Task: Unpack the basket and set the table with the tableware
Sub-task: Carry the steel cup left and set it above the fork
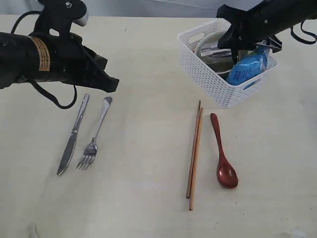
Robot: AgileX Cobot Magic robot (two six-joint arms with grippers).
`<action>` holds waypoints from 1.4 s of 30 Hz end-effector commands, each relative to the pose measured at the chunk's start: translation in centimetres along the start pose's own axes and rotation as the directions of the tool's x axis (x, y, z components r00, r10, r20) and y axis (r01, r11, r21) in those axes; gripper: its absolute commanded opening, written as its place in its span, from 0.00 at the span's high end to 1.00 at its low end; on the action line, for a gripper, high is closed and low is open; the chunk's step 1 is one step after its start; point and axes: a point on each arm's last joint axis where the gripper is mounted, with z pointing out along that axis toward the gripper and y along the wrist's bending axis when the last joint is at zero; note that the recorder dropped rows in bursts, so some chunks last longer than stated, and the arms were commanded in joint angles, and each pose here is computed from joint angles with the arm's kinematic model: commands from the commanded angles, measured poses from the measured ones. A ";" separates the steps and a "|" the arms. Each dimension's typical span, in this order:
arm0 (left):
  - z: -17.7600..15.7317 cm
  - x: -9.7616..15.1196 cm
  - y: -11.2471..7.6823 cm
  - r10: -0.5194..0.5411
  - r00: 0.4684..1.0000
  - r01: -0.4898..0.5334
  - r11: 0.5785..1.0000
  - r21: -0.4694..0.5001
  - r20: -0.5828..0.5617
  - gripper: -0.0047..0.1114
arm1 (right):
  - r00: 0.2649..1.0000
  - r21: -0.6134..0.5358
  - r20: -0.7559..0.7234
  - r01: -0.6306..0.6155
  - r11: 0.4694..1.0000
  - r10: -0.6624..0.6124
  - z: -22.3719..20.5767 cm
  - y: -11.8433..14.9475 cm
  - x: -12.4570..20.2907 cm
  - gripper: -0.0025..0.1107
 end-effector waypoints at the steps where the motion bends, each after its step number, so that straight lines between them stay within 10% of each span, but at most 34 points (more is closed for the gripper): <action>1: 0.0 0.2 -0.1 -0.005 1.000 0.005 1.000 -0.002 -0.017 0.96 | 0.998 0.034 0.028 0.057 0.998 -0.058 -1.0 -0.1 -0.3 0.98; 11: 0.0 0.6 1.0 -0.009 0.998 0.007 0.999 -0.048 -0.056 0.96 | 0.893 -0.029 0.170 0.428 0.903 -0.418 -9.6 9.2 0.6 0.98; 16: -0.9 2.2 7.6 -0.275 0.955 0.236 0.930 -0.283 -0.107 0.96 | 0.713 -0.053 0.108 0.700 0.712 -0.693 -6.2 17.2 3.6 0.98; 22: -1.5 3.1 9.8 -0.351 0.930 0.292 0.887 -0.359 -0.112 0.96 | 0.599 0.021 -0.059 0.801 0.599 -0.799 0.3 22.6 4.5 0.98; 42: -1.8 3.8 10.0 -0.381 0.910 0.291 0.868 -0.402 -0.165 0.96 | 0.401 -0.150 -0.196 0.890 0.431 -0.895 13.2 26.4 5.5 0.98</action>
